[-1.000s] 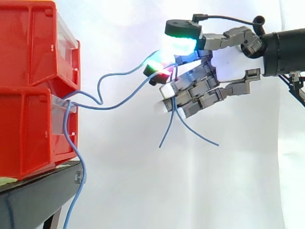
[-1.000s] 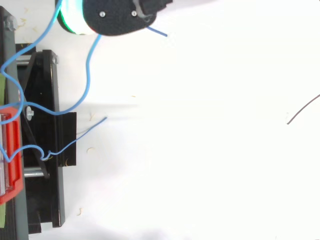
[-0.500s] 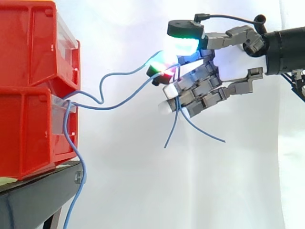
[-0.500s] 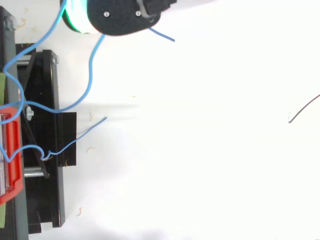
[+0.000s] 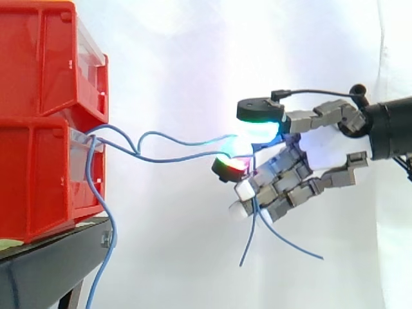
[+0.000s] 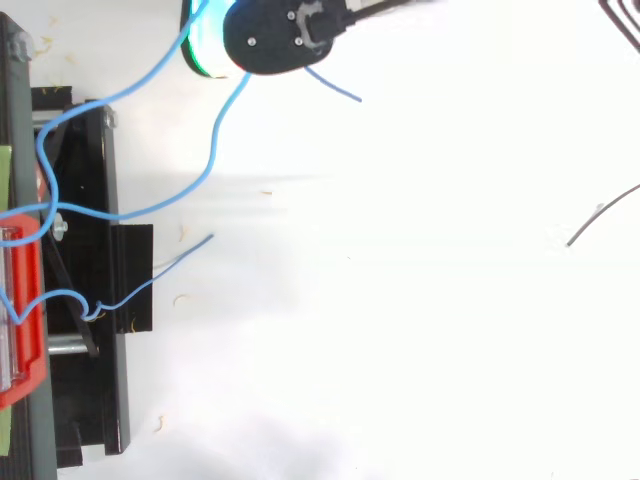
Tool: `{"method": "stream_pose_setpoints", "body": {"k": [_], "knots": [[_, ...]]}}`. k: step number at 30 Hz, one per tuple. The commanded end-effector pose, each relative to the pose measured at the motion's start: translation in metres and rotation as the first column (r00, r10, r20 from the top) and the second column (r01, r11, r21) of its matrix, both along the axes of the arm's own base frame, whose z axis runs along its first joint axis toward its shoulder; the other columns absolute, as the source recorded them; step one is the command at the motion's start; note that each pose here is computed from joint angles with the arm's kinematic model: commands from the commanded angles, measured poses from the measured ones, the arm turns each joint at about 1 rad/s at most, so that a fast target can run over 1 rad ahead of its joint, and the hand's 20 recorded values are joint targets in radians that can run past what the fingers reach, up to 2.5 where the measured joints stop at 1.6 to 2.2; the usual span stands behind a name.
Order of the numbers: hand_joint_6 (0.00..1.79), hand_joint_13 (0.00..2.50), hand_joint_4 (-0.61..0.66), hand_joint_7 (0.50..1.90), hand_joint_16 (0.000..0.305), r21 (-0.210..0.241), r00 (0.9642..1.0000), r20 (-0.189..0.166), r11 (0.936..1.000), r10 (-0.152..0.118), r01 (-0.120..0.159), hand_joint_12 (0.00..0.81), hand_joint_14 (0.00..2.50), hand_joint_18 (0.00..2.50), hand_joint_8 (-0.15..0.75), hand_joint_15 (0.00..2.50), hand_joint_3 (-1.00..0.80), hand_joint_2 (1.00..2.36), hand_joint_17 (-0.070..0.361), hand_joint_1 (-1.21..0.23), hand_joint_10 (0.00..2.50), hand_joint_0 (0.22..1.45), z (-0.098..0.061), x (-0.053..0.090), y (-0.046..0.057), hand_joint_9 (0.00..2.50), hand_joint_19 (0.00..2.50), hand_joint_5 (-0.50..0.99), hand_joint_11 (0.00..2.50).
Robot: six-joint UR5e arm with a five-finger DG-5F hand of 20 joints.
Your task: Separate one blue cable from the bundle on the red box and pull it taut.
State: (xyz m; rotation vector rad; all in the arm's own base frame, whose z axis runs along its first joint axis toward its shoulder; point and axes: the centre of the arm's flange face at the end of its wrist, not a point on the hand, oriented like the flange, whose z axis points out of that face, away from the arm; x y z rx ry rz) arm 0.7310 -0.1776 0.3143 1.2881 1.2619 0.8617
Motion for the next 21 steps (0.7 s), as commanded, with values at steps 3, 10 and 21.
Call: {"method": "stream_pose_setpoints", "body": {"k": [3,10,21], "knots": [[0.93,0.57,0.05,0.75,0.045,0.213,0.9986,0.031,0.9764,-0.042,0.035,0.349,0.01,0.49,0.233,0.33,-0.25,1.01,0.1,-0.69,0.02,0.61,-0.017,-0.005,-0.001,0.84,0.51,-0.08,0.43],[0.93,0.57,0.05,0.76,0.045,0.291,0.9973,0.033,0.9551,-0.066,0.054,0.348,0.01,0.49,0.233,0.33,-0.26,1.02,0.101,-0.69,0.02,0.61,-0.018,-0.007,-0.007,0.84,0.51,-0.08,0.43],[0.92,0.57,0.06,0.76,0.045,0.375,0.9959,-0.027,0.9227,-0.086,0.09,0.35,0.01,0.49,0.234,0.34,-0.26,1.01,0.101,-0.69,0.01,0.61,-0.052,-0.005,-0.004,0.83,0.52,-0.08,0.43]]}}
